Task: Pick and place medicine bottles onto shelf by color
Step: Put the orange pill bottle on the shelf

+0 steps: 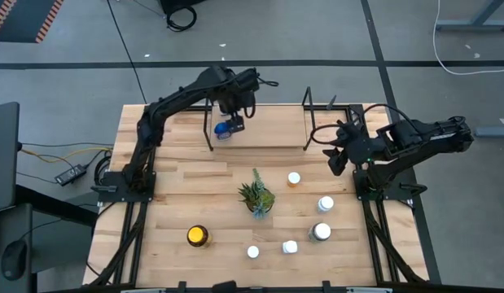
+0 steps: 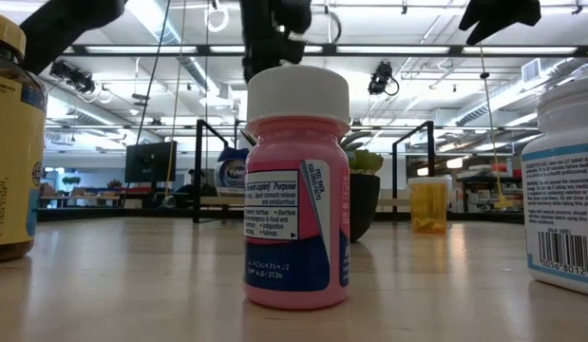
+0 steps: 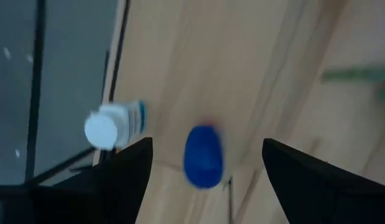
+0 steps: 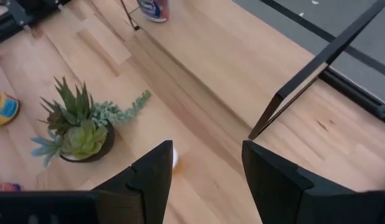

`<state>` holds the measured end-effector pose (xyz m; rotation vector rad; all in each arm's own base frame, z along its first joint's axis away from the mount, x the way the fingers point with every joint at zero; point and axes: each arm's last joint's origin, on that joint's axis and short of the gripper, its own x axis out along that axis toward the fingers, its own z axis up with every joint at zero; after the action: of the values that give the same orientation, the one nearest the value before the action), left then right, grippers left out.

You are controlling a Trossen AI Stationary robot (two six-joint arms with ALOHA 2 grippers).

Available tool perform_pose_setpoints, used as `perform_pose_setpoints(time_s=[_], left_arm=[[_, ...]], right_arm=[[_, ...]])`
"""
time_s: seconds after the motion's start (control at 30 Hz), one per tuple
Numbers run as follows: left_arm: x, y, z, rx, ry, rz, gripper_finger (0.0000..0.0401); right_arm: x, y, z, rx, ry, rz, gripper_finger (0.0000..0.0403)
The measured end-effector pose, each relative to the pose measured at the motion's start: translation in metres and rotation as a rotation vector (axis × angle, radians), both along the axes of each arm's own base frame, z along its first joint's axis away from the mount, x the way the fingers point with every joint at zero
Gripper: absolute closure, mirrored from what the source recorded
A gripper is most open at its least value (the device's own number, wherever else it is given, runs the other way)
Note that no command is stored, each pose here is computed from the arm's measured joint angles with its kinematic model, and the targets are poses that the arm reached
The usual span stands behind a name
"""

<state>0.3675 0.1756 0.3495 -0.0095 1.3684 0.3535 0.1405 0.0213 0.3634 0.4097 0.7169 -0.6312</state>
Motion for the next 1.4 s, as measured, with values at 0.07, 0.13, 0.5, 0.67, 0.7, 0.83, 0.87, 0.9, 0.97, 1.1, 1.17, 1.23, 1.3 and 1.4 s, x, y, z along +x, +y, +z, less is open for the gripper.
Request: perform_pose_setpoints(time_s=[0.07,0.13,0.5,0.67,0.7,0.83,0.87,0.9,0.97,1.1,1.17,1.23,1.3,1.4], left_arm=[[-0.001,-0.012,0.007,0.003,-0.035,0.006,0.0090],[0.000,-0.026,0.013,0.000,-0.061,0.029,0.0090],[0.009,-0.096,0.037,-0.077,-0.220,0.123,0.0103],[-0.004,-0.130,0.059,-0.109,-0.298,0.127,0.0103],[-0.009,-0.135,0.066,-0.117,-0.317,0.129,0.0103],[-0.035,-0.153,0.093,-0.139,-0.409,0.131,0.0104],[-0.043,-0.157,0.101,-0.145,-0.434,0.128,0.0104],[-0.051,-0.160,0.107,-0.149,-0.453,0.119,0.0104],[-0.067,-0.168,0.120,-0.160,-0.496,0.097,0.0104],[-0.096,-0.178,0.141,-0.185,-0.574,0.077,0.0104],[-0.107,-0.181,0.148,-0.197,-0.604,0.079,0.0104],[-0.116,-0.183,0.153,-0.197,-0.626,0.071,0.0104],[-0.124,-0.185,0.157,-0.195,-0.643,0.067,0.0104],[-0.132,-0.187,0.160,-0.199,-0.648,0.089,0.0104]], right_arm=[[0.001,0.000,-0.001,0.006,0.006,-0.003,0.0203],[0.004,0.001,-0.004,0.007,0.040,0.009,0.0203],[0.044,0.006,-0.031,0.063,0.317,0.173,0.0203],[0.061,0.007,-0.043,0.070,0.389,0.269,0.0203],[0.064,0.008,-0.044,0.069,0.387,0.281,0.0203],[0.077,0.008,-0.045,0.044,0.343,0.363,0.0202],[0.080,0.006,-0.044,0.056,0.326,0.383,0.0201],[0.083,0.003,-0.044,0.072,0.309,0.398,0.0199],[0.093,-0.002,-0.047,0.110,0.287,0.417,0.0192],[0.112,-0.014,-0.063,0.140,0.340,0.494,0.0169],[0.120,-0.021,-0.074,0.157,0.390,0.525,0.0156],[0.128,-0.025,-0.085,0.181,0.428,0.538,0.0145],[0.134,-0.028,-0.094,0.197,0.463,0.528,0.0135],[0.141,-0.029,-0.105,0.202,0.503,0.534,0.0122]])
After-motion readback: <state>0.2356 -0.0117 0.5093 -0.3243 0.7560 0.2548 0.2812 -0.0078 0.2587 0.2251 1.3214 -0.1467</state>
